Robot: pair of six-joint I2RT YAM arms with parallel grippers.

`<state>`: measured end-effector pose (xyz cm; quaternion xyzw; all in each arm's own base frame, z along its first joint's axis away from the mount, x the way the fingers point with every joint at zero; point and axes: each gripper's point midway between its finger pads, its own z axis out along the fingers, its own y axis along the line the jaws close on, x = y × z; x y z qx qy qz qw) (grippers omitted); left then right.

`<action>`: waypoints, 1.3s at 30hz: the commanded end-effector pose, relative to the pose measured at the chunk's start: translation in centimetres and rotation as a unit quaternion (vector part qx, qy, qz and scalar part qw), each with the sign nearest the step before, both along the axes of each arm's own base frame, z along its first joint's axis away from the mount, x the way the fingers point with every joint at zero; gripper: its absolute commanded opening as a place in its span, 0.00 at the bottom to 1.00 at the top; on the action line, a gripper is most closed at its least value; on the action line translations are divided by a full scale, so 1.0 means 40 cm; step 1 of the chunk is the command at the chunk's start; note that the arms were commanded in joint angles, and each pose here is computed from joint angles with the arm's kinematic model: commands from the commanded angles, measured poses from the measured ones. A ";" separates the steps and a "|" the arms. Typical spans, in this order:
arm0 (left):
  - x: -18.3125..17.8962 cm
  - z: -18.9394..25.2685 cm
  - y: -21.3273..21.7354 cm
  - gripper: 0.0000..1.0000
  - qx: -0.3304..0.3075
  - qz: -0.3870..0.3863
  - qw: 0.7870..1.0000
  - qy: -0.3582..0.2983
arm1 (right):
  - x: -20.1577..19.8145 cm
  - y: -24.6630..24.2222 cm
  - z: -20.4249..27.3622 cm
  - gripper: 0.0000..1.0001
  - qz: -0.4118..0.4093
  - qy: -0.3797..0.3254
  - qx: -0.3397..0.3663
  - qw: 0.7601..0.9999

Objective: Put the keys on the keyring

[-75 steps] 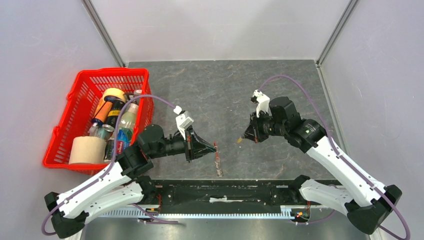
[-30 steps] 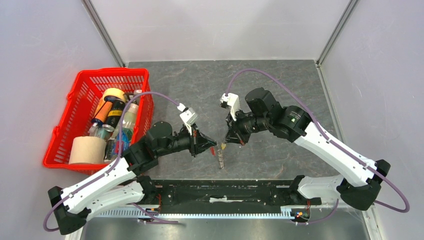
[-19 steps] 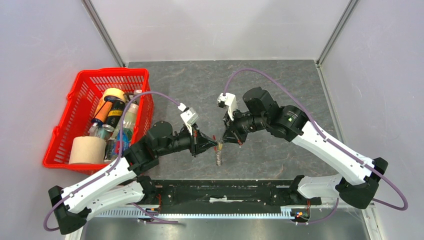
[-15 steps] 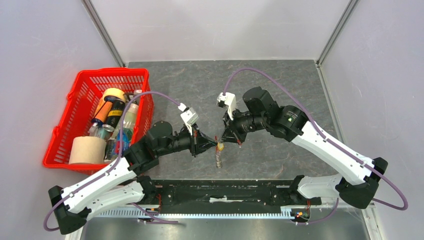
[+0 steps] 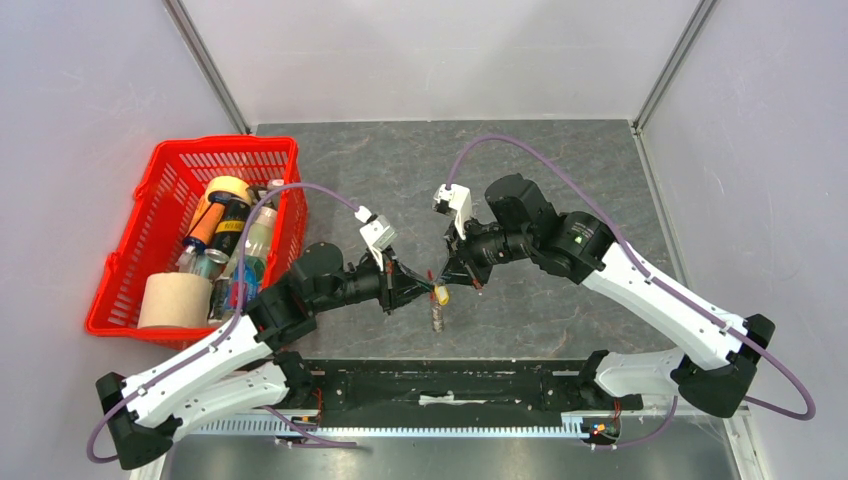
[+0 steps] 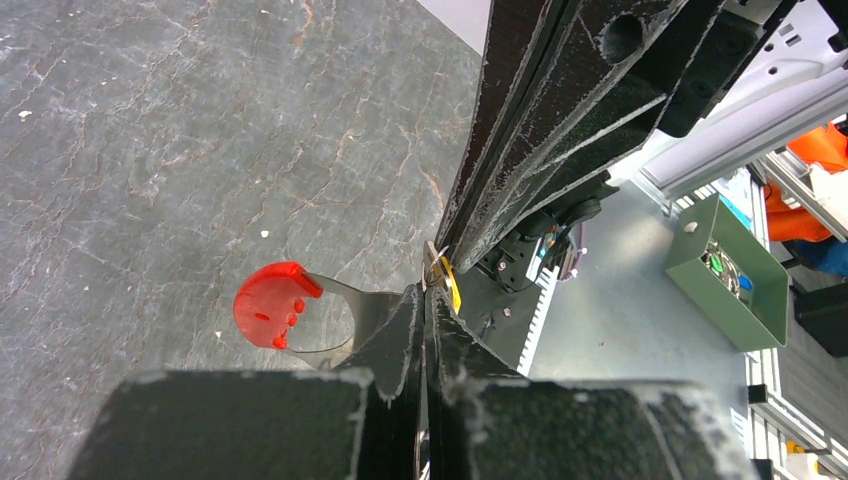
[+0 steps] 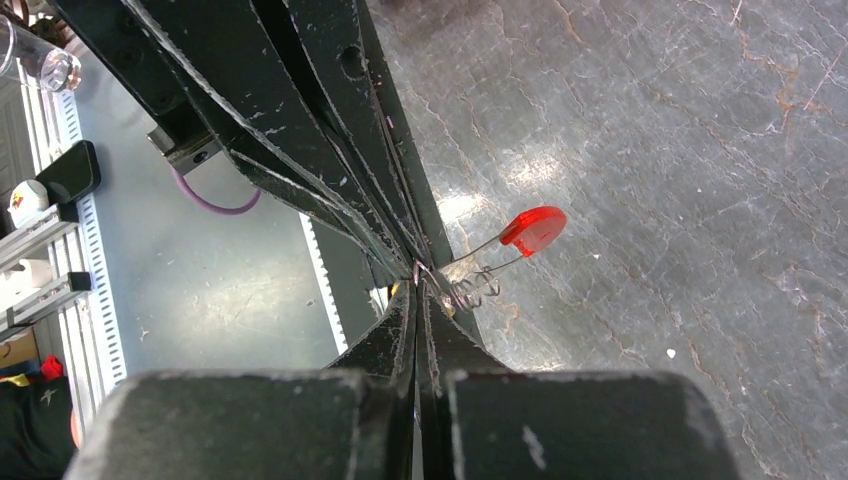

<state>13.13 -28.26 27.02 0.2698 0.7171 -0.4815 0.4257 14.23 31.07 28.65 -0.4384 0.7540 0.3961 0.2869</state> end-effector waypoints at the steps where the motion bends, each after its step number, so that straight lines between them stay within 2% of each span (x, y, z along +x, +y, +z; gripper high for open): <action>1: -0.015 0.121 -0.006 0.02 -0.064 -0.018 0.997 -0.045 | -0.005 0.009 0.016 0.00 0.003 -0.004 0.017 1.000; 15: -0.043 0.154 0.007 0.02 -0.092 -0.035 0.993 -0.060 | -0.004 -0.001 0.022 0.00 -0.014 -0.002 0.019 1.000; 39: -0.081 0.198 0.018 0.02 -0.135 -0.065 0.985 -0.088 | -0.048 -0.016 0.064 0.00 -0.010 0.014 0.063 0.998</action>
